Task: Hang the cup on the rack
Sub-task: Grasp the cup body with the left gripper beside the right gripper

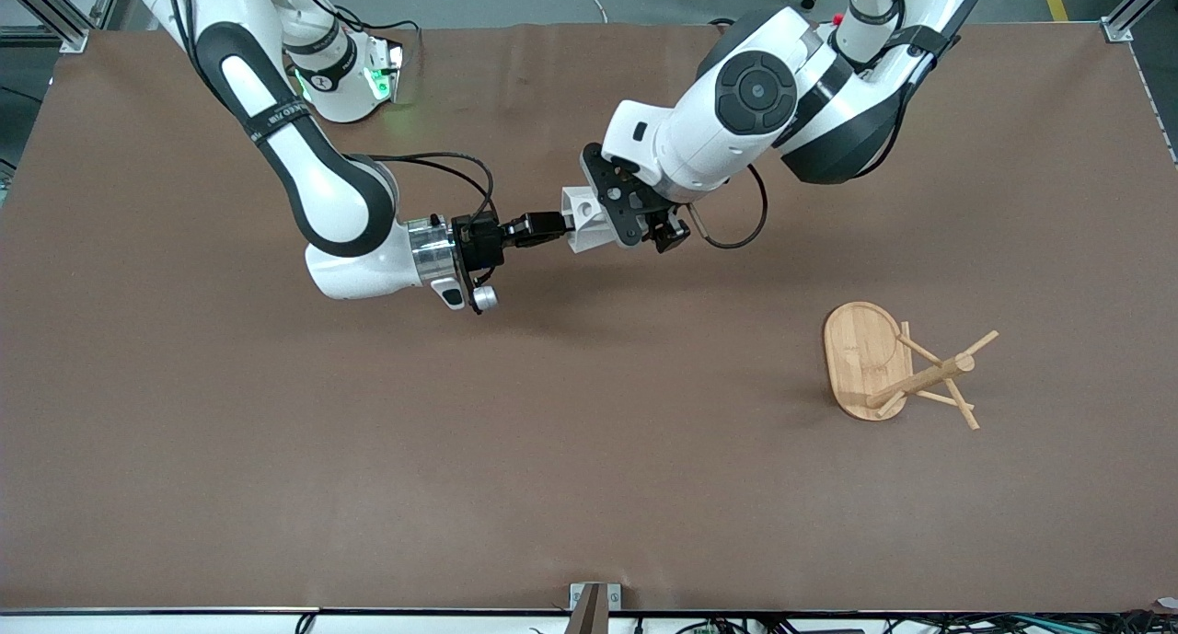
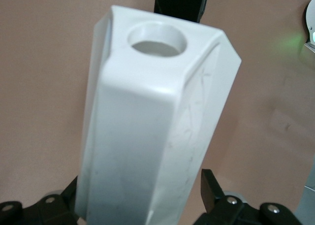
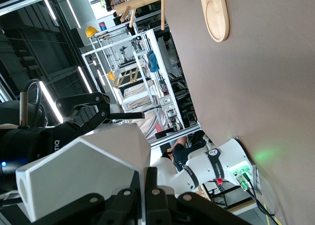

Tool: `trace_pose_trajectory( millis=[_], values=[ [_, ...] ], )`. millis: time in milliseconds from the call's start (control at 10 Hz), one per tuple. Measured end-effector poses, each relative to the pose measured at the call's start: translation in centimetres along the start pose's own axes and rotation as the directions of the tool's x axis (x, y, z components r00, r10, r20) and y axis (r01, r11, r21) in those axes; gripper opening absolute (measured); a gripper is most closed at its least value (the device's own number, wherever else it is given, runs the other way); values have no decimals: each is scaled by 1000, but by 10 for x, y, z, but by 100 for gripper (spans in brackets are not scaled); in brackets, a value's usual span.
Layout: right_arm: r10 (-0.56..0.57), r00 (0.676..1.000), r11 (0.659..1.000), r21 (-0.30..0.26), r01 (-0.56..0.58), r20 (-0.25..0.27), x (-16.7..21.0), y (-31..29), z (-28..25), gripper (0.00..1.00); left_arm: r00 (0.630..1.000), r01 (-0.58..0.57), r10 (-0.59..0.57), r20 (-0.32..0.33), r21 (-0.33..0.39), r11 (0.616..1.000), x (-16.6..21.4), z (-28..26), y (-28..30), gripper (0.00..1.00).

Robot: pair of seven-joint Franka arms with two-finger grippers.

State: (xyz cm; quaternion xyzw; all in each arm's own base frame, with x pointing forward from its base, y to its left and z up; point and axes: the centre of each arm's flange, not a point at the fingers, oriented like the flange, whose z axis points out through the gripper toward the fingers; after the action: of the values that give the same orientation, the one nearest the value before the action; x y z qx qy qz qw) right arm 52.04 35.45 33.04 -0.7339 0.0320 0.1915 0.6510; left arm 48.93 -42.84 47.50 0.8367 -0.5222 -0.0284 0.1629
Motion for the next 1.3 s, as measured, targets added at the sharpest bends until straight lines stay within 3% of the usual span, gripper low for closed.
trace_pose_trajectory(
  millis=[600,800,1100,1300],
  values=[
    [3,1000,1000,3,-3,-22,3,0,-5,4,997,67,-66,-44,20,998,4,-5,-3,93],
    [3,1000,1000,2,-3,-26,4,0,-6,4,997,66,-64,-42,38,997,4,-6,-5,72],
    [-11,999,1000,2,11,-34,5,-1,-9,4,998,44,-41,-42,78,996,7,-7,-1,71],
    [-12,1000,1000,3,12,-29,4,-2,-6,14,997,48,-43,-62,86,995,9,-9,-1,69]
  ],
)
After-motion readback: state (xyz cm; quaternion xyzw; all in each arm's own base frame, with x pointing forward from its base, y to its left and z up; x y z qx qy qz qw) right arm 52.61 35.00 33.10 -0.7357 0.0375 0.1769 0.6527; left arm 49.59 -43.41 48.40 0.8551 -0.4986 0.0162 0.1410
